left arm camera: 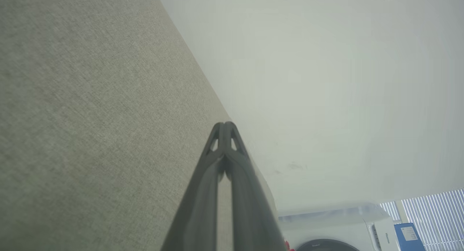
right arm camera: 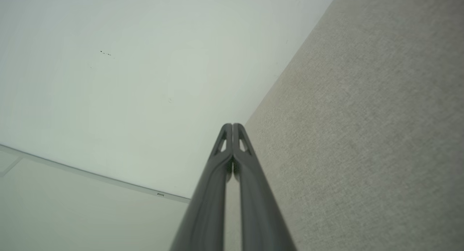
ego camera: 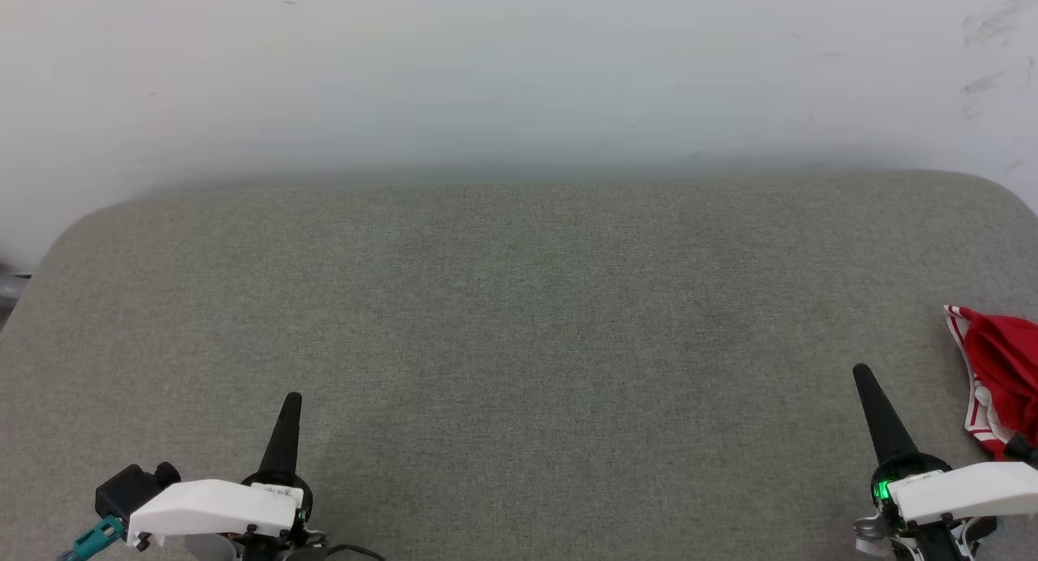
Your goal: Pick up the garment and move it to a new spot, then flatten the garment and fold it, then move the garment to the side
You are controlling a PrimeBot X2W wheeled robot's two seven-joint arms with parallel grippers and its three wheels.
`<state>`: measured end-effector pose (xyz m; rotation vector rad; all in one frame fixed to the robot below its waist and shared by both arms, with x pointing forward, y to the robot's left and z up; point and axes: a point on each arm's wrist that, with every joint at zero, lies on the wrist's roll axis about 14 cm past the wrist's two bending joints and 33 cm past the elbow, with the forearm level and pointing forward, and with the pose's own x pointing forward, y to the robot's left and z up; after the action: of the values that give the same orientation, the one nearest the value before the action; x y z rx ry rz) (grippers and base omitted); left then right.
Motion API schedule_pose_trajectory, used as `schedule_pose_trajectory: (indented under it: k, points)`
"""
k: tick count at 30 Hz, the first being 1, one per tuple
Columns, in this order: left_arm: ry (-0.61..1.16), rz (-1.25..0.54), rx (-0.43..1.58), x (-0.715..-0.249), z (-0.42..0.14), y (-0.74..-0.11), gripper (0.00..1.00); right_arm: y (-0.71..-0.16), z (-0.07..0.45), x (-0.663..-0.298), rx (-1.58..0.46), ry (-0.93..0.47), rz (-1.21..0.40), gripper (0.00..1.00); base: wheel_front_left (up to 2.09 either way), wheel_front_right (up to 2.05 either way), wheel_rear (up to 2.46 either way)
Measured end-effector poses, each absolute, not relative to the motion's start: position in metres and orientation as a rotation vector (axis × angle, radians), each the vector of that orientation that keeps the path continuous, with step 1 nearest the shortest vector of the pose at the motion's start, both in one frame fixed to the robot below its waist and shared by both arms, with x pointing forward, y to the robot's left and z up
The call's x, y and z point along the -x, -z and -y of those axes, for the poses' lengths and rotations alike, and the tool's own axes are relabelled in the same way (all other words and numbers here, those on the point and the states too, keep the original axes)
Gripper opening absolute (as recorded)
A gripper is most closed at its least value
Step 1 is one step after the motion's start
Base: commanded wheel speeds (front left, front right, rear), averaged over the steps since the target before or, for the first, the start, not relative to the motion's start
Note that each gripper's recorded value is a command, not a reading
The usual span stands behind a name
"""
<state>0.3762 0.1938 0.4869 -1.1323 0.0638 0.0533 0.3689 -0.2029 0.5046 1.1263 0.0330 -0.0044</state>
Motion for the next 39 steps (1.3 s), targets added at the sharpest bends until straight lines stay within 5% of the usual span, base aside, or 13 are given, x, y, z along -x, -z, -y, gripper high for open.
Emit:
schedule_pose_trajectory:
  k: [39]
  points:
    - [-0.026,-0.029,1.471,-0.385,-0.198,-0.499,0.0,-0.504,0.201,-0.383,-1.465,0.009,-0.016,0.0,0.0,0.0,0.0]
